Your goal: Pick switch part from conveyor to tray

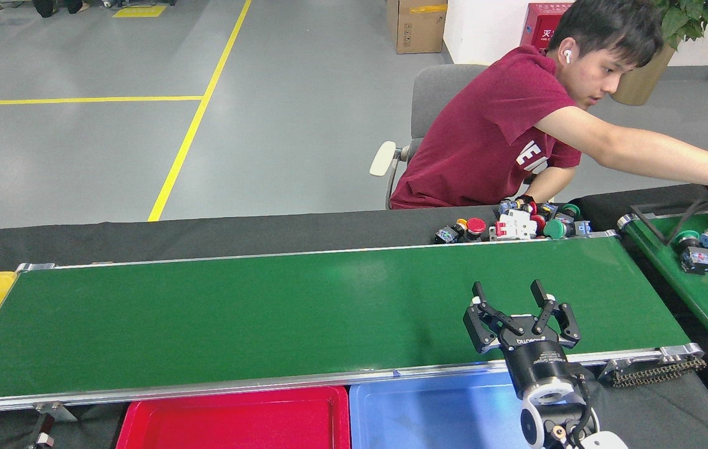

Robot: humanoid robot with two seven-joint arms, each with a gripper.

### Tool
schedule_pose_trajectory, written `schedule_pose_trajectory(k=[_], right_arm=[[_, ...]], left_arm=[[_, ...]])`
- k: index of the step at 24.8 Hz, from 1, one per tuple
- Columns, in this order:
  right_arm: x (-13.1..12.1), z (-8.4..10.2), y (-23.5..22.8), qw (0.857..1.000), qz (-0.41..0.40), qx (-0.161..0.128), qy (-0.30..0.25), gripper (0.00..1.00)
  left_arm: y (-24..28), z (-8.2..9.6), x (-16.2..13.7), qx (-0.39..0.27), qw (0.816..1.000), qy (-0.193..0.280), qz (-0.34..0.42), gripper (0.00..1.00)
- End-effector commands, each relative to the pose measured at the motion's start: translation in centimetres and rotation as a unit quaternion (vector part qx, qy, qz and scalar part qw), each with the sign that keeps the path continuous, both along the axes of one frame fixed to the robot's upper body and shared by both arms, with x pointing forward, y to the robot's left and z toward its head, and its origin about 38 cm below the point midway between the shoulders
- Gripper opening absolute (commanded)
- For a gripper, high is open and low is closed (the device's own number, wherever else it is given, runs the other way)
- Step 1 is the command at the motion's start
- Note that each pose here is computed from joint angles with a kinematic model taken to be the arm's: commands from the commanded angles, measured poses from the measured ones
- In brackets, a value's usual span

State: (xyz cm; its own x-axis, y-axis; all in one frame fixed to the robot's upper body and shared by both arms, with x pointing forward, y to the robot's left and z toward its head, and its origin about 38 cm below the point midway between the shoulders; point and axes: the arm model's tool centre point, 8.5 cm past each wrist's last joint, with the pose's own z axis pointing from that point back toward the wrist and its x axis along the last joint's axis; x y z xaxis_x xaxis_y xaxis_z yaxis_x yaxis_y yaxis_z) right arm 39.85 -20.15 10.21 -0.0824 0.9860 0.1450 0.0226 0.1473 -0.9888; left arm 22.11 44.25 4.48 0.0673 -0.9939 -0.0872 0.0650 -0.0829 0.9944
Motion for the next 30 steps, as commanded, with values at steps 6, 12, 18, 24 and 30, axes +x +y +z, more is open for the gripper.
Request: schedule_pose_trajectory(k=[6, 12, 18, 24, 30], right_arm=[[0.6, 1.2, -0.3, 1.0, -0.001, -0.002, -0.013, 0.98], [0.5, 1.1, -0.3, 1.0, -0.001, -0.002, -0.011, 0.98], [0.5, 0.9, -0.2, 1.0, 0.0, -0.001, -0.002, 0.98], [0.5, 0.0, -1.5, 0.998, -0.055, -0.001, 0.041, 0.98], [0.4, -3.0, -3.9, 0.989, -0.103, -0.023, 0.099, 0.98]], left_arm=[[0.3, 0.7, 0.1, 0.003, 1.0, -0.013, 0.003, 1.0], [0.3, 0.9, 0.4, 0.004, 1.0, -0.016, 0.002, 1.0], [0.4, 0.7, 0.4, 0.004, 1.0, -0.014, 0.002, 1.0], [0.6, 0.9, 0.5, 0.008, 1.0, -0.013, 0.003, 1.0], [0.7, 1.0, 0.3, 0.005, 1.0, -0.016, 0.006, 1.0]])
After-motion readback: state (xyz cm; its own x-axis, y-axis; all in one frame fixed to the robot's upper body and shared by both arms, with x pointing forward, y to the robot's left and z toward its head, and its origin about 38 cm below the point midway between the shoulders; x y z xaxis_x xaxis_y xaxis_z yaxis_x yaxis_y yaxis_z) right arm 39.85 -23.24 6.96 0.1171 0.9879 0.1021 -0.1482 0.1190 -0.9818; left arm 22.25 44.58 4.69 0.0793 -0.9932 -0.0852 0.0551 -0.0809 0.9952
